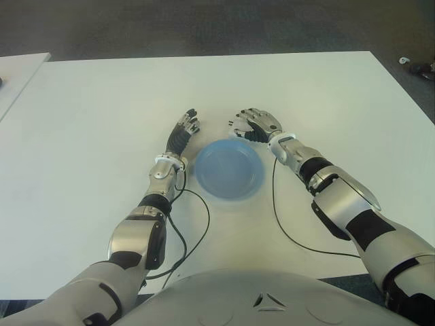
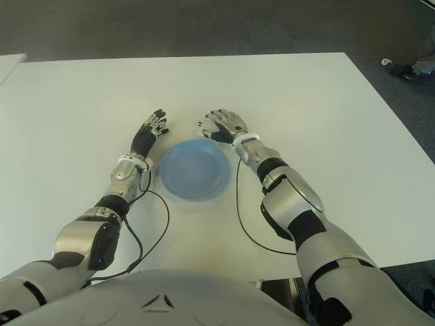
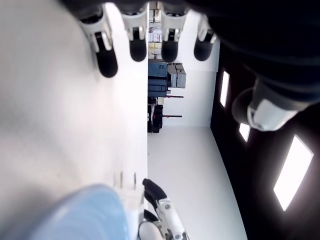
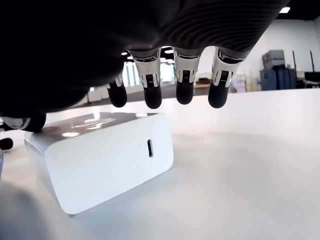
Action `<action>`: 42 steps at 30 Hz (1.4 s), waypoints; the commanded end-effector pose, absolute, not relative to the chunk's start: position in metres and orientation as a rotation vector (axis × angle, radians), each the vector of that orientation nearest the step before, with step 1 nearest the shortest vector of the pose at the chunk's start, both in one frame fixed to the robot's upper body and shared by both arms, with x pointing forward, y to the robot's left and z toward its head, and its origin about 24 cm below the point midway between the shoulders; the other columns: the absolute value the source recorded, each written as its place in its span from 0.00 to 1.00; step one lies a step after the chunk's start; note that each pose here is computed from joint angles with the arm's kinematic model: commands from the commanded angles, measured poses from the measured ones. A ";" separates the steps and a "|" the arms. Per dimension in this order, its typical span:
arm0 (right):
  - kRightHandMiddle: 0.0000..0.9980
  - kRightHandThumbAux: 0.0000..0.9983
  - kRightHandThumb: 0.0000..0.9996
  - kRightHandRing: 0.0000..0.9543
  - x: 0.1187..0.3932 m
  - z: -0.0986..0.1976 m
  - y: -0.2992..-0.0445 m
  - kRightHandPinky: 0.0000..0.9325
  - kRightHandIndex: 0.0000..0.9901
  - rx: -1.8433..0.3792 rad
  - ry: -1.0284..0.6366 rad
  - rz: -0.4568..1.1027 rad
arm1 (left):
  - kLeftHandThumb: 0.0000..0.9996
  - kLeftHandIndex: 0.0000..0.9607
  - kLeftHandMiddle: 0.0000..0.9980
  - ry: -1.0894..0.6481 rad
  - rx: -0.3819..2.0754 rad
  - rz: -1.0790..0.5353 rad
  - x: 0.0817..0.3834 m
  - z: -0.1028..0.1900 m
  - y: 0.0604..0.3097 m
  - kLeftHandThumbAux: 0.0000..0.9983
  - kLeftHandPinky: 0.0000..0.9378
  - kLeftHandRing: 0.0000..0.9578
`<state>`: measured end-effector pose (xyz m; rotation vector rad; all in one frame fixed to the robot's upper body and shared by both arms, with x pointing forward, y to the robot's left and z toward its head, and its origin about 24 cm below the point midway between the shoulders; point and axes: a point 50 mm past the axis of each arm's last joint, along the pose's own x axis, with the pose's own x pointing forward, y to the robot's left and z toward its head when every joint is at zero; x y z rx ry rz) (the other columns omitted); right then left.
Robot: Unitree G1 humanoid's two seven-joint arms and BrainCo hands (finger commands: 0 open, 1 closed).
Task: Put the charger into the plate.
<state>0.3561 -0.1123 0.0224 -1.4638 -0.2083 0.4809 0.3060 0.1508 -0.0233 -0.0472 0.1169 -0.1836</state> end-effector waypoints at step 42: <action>0.00 0.18 0.35 0.00 0.341 0.000 -0.147 0.00 0.00 -1.526 -0.118 0.530 | 0.00 0.00 0.00 0.222 -0.054 -0.161 0.290 -0.044 0.160 0.48 0.05 0.00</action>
